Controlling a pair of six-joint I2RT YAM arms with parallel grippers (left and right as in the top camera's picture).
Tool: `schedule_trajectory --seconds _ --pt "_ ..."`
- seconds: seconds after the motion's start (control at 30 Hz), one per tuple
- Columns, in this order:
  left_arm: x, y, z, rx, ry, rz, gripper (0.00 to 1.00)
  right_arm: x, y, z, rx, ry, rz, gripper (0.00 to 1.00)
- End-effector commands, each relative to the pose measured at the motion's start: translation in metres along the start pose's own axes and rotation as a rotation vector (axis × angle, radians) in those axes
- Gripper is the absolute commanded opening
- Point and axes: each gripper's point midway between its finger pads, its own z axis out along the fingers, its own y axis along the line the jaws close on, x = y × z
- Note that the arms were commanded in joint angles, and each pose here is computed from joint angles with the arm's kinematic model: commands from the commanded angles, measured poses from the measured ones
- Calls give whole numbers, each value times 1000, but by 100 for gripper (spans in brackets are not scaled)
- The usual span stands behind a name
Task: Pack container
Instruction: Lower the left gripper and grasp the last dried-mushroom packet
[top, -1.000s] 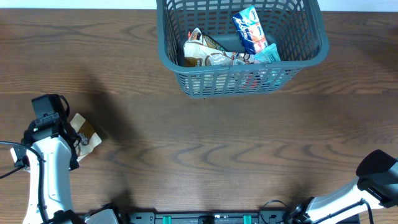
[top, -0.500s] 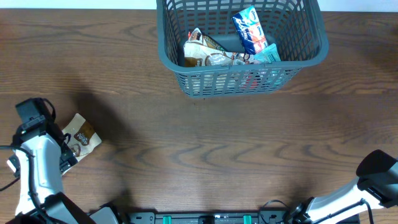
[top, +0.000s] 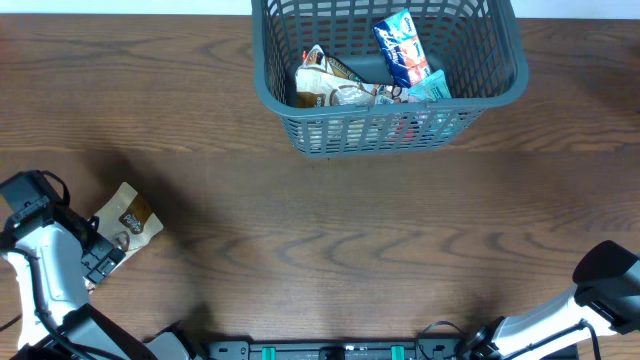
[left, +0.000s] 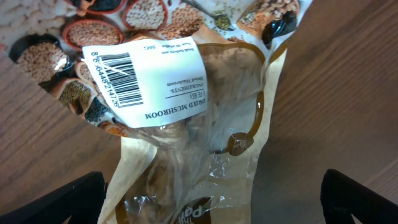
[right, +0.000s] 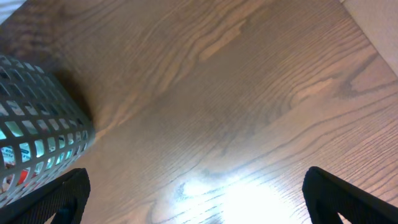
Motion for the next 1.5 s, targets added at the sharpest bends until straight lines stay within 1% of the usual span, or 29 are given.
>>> schedule_trajectory --seconds 0.0,0.17,0.3,0.63,0.7,0.77,0.87,1.1,1.17,1.23,1.4,1.47 --pt "-4 11 7 -56 3 -46 99 1 0 2 -10 10 4 99" --pt "-15 32 19 -171 -30 -62 99 1 0 2 -10 9 4 99" --pt "-20 42 25 -228 -46 -67 99 1 0 2 -10 9 4 99" --pt "-40 39 25 -210 -154 -47 99 1 0 2 -10 10 4 99" --pt "-44 35 26 -195 -177 -21 99 1 0 2 -10 10 4 99" --pt "-46 32 26 -180 -188 5 99 1 0 2 -10 10 4 99" --pt "-48 30 26 -175 -198 6 99 1 0 2 -10 10 4 99" --pt "-47 27 30 -167 -195 5 99 1 0 2 -10 10 4 99" --pt "-45 24 34 -161 -185 37 99 1 0 2 -10 10 4 99" --pt "-39 20 39 -154 -156 81 99 1 0 2 -11 10 4 99" --pt "-27 16 51 -148 -95 84 99 1 2 2 -23 10 4 99" --pt "-22 10 54 -129 -69 109 99 1 4 2 -33 10 4 99"
